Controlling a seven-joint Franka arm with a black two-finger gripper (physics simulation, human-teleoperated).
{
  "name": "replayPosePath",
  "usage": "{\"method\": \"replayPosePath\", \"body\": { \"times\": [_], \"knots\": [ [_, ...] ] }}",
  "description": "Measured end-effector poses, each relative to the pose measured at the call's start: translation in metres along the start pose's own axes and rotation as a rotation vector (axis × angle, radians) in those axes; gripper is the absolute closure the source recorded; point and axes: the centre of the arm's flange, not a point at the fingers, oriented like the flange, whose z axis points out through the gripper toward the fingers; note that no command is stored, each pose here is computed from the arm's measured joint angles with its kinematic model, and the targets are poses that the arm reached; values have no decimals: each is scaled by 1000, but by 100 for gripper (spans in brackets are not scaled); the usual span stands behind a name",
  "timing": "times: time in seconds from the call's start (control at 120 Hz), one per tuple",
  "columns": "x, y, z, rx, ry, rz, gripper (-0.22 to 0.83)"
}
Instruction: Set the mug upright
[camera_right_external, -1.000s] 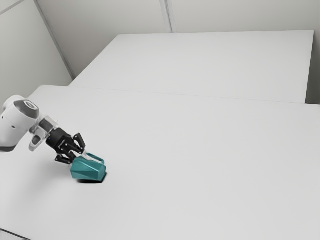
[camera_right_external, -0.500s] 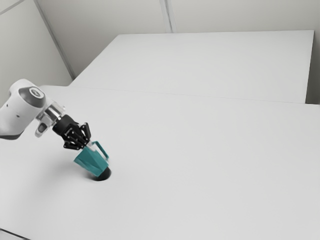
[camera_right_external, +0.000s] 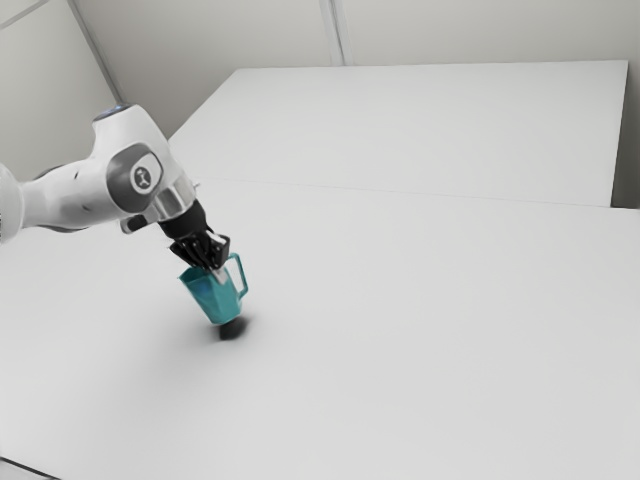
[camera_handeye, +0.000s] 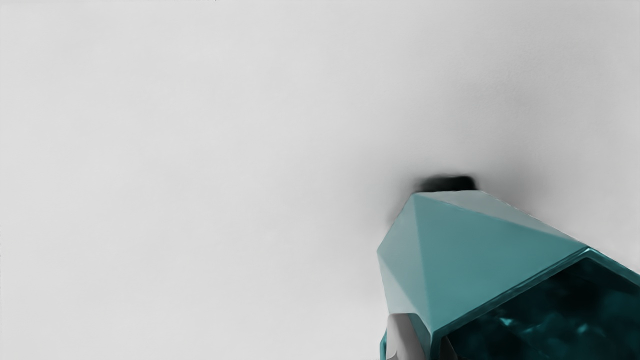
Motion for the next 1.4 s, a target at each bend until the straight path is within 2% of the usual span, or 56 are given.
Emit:
{"method": "replayPosePath", "body": {
  "times": [0.125,0.25,0.558,1.058,1.25,1.4],
  "knots": [
    [-4,-40,4,-114,-18,150,79],
    [-2,-40,11,-193,-40,207,79],
    [-9,-55,28,-234,-108,279,79],
    [-12,-51,55,-226,-92,282,79],
    [-10,-51,44,-234,-104,283,38],
    [-3,-72,19,-247,-132,314,19]
  ]
}}
